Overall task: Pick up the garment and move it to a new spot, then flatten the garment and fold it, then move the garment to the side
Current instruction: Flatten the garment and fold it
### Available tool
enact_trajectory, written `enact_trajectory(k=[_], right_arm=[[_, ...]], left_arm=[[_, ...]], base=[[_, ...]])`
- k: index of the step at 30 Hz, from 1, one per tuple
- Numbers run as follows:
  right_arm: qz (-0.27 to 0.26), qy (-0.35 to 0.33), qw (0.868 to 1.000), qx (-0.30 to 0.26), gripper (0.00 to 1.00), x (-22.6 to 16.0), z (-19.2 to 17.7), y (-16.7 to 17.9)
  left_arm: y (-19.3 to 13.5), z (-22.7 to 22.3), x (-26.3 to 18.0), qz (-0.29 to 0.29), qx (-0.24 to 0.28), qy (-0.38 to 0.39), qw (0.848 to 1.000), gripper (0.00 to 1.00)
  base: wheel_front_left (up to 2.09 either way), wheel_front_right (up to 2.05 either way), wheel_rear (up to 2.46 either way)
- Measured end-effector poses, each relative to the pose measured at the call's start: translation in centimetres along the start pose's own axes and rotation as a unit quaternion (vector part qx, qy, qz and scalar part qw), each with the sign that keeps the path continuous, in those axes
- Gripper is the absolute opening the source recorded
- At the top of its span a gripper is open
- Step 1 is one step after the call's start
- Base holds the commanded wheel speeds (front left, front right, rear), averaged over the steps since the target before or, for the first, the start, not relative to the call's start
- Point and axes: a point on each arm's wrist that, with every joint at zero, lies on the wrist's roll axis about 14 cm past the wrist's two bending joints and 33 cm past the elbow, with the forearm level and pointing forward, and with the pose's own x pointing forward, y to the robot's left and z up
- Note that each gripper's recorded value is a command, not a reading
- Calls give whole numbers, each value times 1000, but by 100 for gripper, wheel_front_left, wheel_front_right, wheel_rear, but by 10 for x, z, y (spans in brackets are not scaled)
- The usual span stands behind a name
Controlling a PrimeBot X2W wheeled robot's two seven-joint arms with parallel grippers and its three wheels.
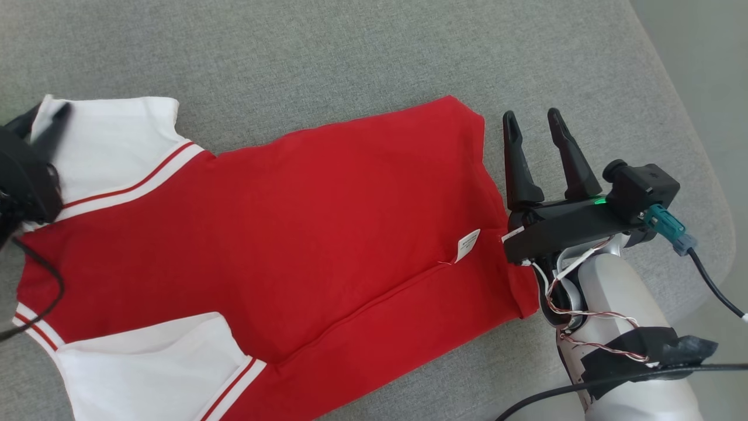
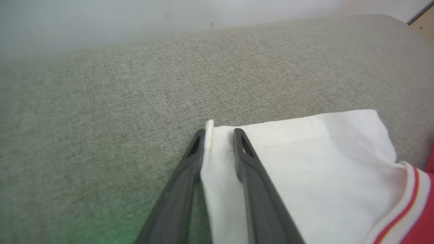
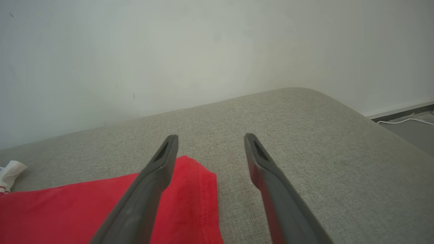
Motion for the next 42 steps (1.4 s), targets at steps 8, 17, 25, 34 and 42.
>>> enact_trajectory(k=[8, 17, 25, 34, 42], right_arm=[[-10, 68, 998, 7, 100, -7, -33, -8], [-14, 123, 992, 24, 100, 12, -37, -21], [1, 166, 985, 38, 100, 41, -43, -11], [-8, 231, 972, 37, 0, 51, -73, -13], [2, 157, 988, 17, 0, 71, -44, -8]], left_arm=[[-3, 26, -11, 0, 38, -55, 998, 0], [-31, 56, -43, -33, 56, -131, 989, 0], [-32, 66, -66, -34, 62, -158, 985, 0], [-26, 65, -78, -27, 59, -173, 983, 0], [-16, 79, -90, -9, 60, -204, 977, 0]], base=[[0, 0, 0], [0, 0, 0], [0, 0, 0], [0, 0, 0], [0, 0, 0]])
